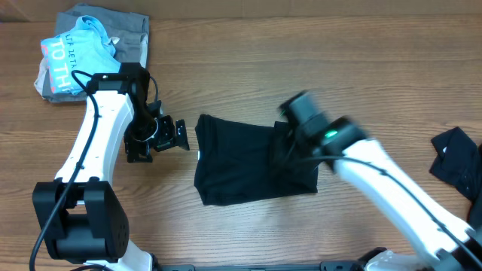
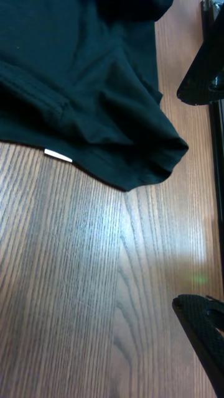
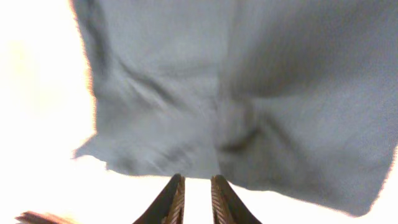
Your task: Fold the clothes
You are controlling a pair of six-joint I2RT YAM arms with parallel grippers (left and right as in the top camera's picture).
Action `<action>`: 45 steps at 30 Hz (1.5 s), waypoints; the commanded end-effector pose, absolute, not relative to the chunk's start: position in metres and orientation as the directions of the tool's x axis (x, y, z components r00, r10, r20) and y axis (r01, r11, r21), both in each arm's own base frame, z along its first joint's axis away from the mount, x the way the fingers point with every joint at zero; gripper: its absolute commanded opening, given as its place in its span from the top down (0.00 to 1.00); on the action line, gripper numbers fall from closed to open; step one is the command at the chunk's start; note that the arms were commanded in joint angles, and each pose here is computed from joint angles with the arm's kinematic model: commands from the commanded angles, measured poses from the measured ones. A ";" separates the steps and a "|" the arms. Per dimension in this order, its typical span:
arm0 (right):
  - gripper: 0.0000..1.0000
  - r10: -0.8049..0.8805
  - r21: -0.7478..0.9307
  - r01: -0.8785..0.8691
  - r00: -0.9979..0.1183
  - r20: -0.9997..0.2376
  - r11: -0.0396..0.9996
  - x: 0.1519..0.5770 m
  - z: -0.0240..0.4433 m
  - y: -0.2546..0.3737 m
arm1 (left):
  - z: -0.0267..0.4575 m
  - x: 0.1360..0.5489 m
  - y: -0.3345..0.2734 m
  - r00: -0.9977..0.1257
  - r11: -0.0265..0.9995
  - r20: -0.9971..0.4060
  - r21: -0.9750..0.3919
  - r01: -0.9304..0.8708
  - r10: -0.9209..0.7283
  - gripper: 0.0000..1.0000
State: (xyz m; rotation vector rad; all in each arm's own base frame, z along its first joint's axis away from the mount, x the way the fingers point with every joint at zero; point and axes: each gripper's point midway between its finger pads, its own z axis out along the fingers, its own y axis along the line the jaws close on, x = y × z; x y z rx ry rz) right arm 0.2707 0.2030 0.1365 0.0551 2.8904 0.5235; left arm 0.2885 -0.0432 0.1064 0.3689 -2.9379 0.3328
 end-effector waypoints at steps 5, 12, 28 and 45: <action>0.81 0.028 0.600 -0.146 -0.962 -0.272 0.787 0.301 0.199 0.187 | 0.108 0.291 -0.045 -0.960 0.946 0.165 -0.199 -0.255 -0.224 0.00; 0.81 -0.064 0.782 -0.162 -0.986 -0.154 0.602 0.305 0.153 0.206 | 0.108 0.291 -0.045 -0.960 0.946 0.165 -0.199 -0.255 -0.224 0.00; 0.86 -0.078 0.857 0.042 -0.992 0.095 0.513 0.328 0.028 0.230 | 0.108 0.287 -0.044 -0.958 0.947 0.179 -0.194 -0.257 -0.223 0.00; 0.78 -0.090 0.765 -0.177 -0.984 -0.155 0.619 0.310 0.186 0.207 | 0.109 0.287 -0.045 -0.958 0.946 0.180 -0.194 -0.258 -0.224 0.00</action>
